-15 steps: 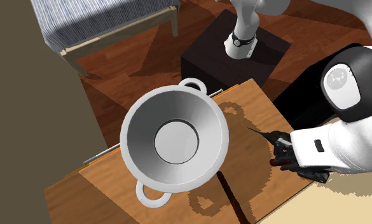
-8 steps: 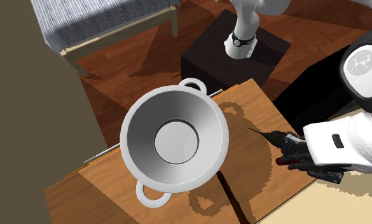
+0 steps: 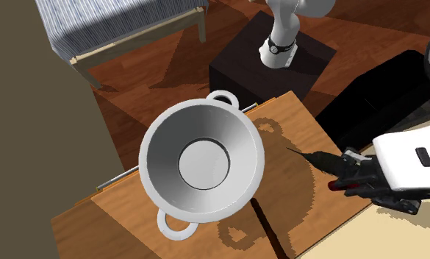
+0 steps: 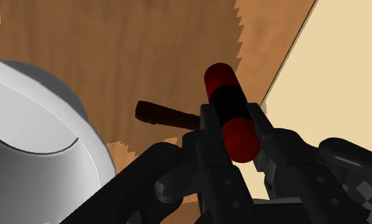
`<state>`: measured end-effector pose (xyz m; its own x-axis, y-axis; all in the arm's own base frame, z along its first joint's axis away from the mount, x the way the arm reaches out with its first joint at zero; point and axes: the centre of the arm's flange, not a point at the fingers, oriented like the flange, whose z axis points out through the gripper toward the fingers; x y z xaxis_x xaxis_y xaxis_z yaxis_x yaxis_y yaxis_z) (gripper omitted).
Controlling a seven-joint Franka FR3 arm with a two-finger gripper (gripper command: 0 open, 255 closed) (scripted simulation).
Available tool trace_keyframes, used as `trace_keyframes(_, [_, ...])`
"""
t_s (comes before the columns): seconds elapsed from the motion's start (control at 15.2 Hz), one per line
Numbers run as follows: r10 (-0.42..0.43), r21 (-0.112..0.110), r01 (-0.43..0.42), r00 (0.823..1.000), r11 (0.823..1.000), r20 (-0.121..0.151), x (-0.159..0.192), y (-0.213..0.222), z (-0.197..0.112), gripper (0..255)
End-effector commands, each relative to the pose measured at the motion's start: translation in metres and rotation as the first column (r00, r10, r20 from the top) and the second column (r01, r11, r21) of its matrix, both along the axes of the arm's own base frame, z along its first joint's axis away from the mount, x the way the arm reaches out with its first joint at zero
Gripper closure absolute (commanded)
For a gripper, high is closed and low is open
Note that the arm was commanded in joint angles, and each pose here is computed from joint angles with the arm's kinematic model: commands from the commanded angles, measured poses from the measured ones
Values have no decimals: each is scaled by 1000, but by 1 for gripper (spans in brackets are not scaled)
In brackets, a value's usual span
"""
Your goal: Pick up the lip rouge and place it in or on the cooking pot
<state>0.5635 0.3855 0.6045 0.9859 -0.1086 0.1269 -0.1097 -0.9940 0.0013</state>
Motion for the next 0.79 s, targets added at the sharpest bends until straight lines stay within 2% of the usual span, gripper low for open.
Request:
trace_keyframes(0.0, [0,0,0,1000,1000,-1,0,0,11,255])
trace_keyframes(0.07, [0,0,0,1000,1000,-1,0,0,14,255])
trace_keyframes(0.73, [0,0,0,1000,1000,-1,50,-123,20,255])
